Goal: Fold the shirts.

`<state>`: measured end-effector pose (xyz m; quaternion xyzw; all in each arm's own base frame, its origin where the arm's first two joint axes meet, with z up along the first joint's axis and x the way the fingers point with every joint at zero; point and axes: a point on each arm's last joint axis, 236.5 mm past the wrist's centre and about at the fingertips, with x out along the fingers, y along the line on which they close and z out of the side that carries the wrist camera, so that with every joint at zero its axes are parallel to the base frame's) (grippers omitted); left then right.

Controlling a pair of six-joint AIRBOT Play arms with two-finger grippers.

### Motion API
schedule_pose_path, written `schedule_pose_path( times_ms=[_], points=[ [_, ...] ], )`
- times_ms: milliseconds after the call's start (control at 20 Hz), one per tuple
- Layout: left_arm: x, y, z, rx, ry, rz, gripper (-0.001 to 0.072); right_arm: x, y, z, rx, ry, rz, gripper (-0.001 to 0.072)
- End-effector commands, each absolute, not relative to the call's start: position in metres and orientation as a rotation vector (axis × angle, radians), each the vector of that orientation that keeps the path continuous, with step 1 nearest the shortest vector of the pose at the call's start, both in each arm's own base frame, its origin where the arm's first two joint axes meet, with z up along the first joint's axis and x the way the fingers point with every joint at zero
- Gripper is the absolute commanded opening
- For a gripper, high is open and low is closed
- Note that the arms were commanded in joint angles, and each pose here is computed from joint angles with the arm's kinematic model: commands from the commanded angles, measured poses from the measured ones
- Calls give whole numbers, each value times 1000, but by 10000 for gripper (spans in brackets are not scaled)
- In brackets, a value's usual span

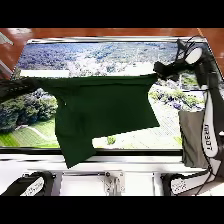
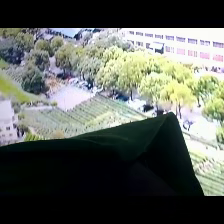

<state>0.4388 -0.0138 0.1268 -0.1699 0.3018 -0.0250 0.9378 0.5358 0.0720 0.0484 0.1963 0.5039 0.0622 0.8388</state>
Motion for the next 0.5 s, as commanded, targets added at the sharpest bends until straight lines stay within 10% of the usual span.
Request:
schedule_pose_path(
  times_ms=[0, 150, 250, 300, 450],
  points=[
    [473, -23, 54, -476, 693, -20, 33, 566, 70, 9, 444, 1028, 98, 65],
    [466, -57, -8, -461, 865, -64, 34, 554, 72, -25, 450, 1132, 89, 77],
    [457, -73, -33, -452, 953, -88, 43, 548, 81, -34, 478, 1172, 108, 422],
    [455, -74, -36, -446, 965, -94, 121, 550, 84, -31, 485, 1164, 122, 583],
    [449, -50, -14, -406, 993, -102, 708, 543, 68, 0, 414, 1162, 159, 595]
  ],
)
